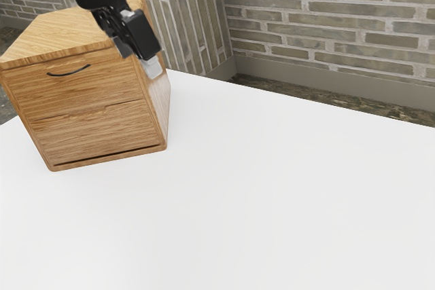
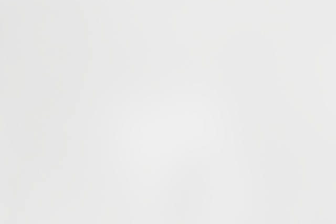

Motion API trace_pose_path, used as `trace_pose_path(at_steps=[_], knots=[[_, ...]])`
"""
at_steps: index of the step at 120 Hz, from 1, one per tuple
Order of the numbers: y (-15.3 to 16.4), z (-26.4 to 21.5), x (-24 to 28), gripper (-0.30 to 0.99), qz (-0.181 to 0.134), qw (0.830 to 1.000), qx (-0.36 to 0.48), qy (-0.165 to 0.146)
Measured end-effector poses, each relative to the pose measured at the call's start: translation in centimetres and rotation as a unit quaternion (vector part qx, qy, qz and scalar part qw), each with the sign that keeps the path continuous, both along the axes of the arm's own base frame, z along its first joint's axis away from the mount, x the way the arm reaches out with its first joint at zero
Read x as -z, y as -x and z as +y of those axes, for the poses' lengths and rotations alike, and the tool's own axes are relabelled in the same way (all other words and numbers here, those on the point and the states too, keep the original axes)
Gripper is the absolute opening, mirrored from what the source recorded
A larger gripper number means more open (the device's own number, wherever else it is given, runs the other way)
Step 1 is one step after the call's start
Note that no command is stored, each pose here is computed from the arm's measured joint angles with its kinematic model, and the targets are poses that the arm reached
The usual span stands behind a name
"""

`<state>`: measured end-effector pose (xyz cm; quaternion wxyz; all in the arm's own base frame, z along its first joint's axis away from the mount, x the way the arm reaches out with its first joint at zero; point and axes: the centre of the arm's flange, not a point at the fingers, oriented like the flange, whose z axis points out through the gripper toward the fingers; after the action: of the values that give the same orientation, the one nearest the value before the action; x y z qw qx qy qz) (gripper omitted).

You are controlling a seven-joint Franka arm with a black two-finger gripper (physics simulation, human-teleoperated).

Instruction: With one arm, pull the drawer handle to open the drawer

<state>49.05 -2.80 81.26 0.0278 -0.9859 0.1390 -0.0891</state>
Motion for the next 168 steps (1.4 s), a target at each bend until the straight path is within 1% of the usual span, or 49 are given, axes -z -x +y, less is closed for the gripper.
trace_pose_path(at_steps=[9,14,18,24,34,39,47,56,65,73,89,97,103,112,117,121,131,136,155,168], knots=[[-0.4,0.8,0.0,0.69,-0.009,1.0,0.013,-0.015],[-1.3,1.3,1.1,0.69,-0.009,0.999,0.026,-0.025],[-2.3,3.1,1.9,0.69,-0.012,0.999,0.035,-0.021],[-3.8,7.4,3.2,0.69,-0.02,0.999,0.049,-0.008],[-5.5,13.0,4.9,0.69,-0.042,0.996,0.081,0.007],[-6.0,14.7,5.2,0.69,-0.054,0.994,0.096,0.004],[-6.4,16.1,5.3,0.69,-0.066,0.991,0.119,-0.011],[-6.7,17.8,6.3,0.69,-0.067,0.987,0.145,-0.026],[-6.2,20.2,8.9,0.69,-0.072,0.979,0.188,-0.012],[-4.8,22.3,9.4,0.69,-0.098,0.97,0.224,-0.01],[-2.7,25.3,7.7,0.69,-0.158,0.948,0.273,-0.034],[-2.6,27.1,8.1,0.69,-0.172,0.941,0.288,-0.046],[-2.8,28.6,8.9,0.69,-0.181,0.936,0.298,-0.048],[-3.3,30.3,9.9,0.69,-0.19,0.929,0.313,-0.06],[-3.5,31.2,10.4,0.69,-0.19,0.926,0.319,-0.069],[-3.9,32.1,11.0,0.69,-0.185,0.926,0.319,-0.081],[-4.6,33.6,12.4,0.69,-0.157,0.927,0.319,-0.116],[-4.7,34.2,12.7,0.69,-0.147,0.927,0.32,-0.129],[-4.6,34.8,12.8,0.69,-0.137,0.918,0.34,-0.15],[-4.3,34.3,12.3,0.69,-0.117,0.917,0.346,-0.162]])
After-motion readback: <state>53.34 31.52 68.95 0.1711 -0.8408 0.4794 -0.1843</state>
